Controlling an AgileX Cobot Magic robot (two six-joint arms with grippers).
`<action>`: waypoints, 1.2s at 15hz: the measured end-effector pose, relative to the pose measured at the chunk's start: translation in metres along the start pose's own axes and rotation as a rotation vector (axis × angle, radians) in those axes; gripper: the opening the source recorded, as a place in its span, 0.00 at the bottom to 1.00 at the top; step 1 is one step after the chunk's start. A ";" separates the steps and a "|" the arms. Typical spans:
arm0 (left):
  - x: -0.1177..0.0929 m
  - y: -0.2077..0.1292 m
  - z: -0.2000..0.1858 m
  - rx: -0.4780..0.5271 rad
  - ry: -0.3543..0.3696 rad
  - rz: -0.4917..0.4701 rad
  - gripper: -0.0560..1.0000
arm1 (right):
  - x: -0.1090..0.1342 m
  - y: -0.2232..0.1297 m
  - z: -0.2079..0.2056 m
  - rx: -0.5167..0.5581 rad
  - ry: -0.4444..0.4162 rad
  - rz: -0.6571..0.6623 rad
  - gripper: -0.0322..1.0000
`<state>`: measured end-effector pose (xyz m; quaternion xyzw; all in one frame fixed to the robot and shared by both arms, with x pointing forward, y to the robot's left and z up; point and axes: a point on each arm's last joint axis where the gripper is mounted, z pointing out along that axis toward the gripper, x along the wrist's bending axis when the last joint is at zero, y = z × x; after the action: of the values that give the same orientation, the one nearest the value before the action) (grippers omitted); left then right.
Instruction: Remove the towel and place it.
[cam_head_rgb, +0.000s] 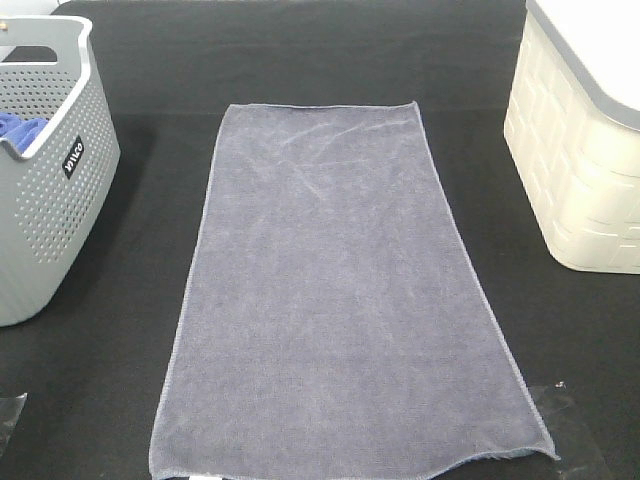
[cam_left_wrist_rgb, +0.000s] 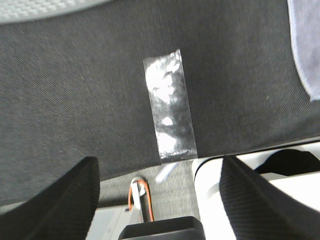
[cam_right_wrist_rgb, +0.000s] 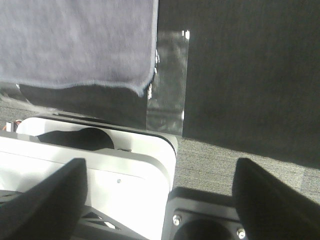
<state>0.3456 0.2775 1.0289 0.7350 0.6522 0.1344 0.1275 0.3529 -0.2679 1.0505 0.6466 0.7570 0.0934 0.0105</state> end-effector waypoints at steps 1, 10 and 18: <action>0.002 -0.011 -0.003 -0.051 -0.014 -0.001 0.67 | -0.001 -0.012 0.002 -0.017 0.001 -0.002 0.76; -0.003 -0.047 -0.041 -0.389 -0.171 0.223 0.67 | -0.003 -0.074 -0.006 -0.400 -0.008 -0.083 0.76; -0.003 -0.047 -0.041 -0.391 -0.175 0.232 0.67 | -0.005 -0.082 -0.004 -0.507 -0.022 -0.096 0.76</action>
<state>0.2871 0.2805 1.0501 0.7754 0.5113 0.2077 0.3070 0.2734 -0.2853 1.0408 0.5876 0.7390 0.2728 0.1849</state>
